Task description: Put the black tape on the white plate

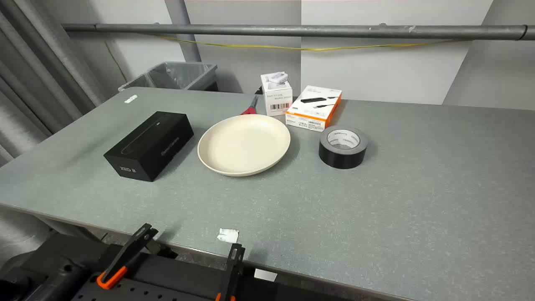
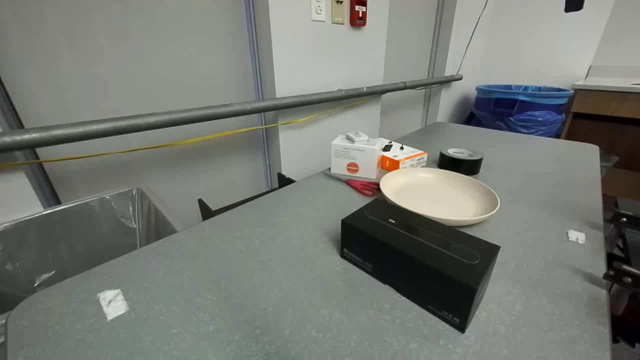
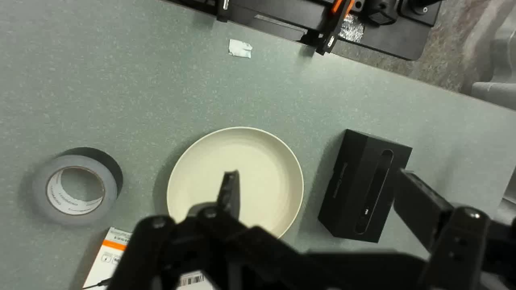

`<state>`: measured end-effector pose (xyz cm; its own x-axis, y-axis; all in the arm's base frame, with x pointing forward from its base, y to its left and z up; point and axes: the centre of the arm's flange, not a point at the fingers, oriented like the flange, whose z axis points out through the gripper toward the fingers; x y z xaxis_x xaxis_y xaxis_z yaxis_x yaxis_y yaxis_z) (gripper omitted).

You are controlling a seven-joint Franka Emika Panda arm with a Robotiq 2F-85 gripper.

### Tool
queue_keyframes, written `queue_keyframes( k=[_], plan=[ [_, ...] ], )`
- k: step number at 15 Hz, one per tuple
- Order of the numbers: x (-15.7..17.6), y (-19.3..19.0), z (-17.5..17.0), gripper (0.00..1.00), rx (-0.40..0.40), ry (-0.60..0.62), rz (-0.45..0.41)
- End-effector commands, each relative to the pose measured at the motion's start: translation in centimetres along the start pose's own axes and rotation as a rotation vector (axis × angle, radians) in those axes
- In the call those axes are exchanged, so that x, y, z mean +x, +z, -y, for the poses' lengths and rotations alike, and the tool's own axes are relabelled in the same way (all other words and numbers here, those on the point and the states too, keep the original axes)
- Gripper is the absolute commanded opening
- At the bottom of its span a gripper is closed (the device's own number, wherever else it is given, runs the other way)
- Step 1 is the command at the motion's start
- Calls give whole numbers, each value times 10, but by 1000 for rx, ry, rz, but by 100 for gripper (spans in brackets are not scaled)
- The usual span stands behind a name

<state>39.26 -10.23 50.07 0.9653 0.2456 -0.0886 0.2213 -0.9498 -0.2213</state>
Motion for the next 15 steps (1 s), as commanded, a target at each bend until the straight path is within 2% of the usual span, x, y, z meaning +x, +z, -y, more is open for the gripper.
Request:
queue_keyframes(
  k=[1, 7, 9, 12, 15],
  plan=[
    [0, 0, 0, 100, 0, 0, 1],
    [0, 0, 0, 100, 0, 0, 0],
    [12, 9, -6, 100, -37, 23, -22],
    [36, 20, -48, 100, -53, 104, -81],
    [55, 48, -104, 100, -108, 193, -151]
  ],
)
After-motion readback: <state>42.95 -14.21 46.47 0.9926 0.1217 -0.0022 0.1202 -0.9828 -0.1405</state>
